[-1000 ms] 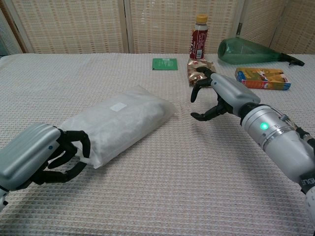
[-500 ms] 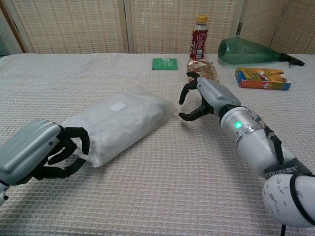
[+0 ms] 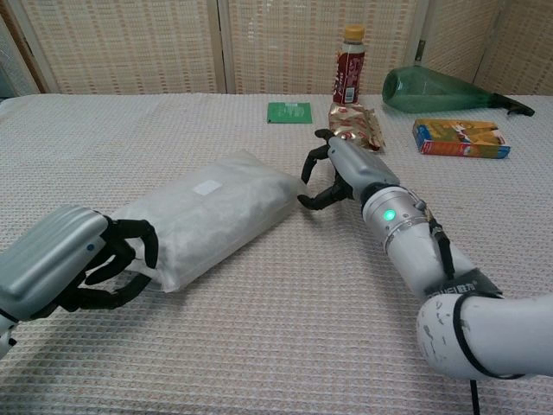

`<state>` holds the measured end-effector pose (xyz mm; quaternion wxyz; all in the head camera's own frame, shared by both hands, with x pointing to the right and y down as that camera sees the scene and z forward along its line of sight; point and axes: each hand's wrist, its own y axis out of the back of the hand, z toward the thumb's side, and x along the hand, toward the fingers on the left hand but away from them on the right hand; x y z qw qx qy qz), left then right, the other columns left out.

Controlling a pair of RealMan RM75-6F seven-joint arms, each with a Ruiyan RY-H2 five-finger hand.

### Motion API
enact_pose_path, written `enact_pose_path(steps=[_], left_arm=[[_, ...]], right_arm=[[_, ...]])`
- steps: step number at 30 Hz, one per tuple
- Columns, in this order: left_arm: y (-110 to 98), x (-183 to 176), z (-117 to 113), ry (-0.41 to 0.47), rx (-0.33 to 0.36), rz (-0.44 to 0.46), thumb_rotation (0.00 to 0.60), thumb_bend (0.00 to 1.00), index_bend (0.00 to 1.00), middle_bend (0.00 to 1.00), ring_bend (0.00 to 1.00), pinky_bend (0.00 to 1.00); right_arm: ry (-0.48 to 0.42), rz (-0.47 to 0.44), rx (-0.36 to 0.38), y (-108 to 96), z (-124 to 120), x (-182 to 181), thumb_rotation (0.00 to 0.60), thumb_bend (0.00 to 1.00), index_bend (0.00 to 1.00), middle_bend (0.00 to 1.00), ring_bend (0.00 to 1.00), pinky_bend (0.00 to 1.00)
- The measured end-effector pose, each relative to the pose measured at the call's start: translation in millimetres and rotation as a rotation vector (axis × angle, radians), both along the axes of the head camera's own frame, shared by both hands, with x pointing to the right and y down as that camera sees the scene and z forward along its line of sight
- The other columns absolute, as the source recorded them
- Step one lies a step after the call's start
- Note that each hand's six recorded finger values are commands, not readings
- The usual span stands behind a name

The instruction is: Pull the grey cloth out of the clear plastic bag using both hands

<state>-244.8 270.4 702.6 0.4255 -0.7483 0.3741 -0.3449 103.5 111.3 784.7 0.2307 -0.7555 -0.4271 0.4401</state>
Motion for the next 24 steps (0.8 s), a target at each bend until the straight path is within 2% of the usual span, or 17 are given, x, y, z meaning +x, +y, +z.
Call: enact_pose_path(steps=[5, 15, 24], left_arm=[[-2.4, -1.2, 0.4, -0.001, 0.0, -0.001, 0.6, 0.57, 0.77, 1.0, 1.0, 1.0], [-6.5, -7.3, 0.9, -0.01, 0.005, -0.01, 0.6, 0.58, 0.77, 1.0, 1.0, 1.0], [-19.0, -33.1, 3.2, -0.061, 0.023, -0.043, 0.6, 0.59, 0.77, 1.0, 1.0, 1.0]], right_arm=[[-0.017, 0.014, -0.009, -1.4, 1.6, -3.8, 0.6, 0.32, 0.57, 0.0, 0.0, 0.0], [-0.01, 0.032, -0.004, -3.5, 3.2, 1.1, 0.6, 0.47, 0.65, 0.04, 0.0, 0.0], [-0.007, 0.075, 0.019, -14.9, -3.3, 27.6, 0.6, 0.49, 0.66, 0.04, 0.0, 0.0]])
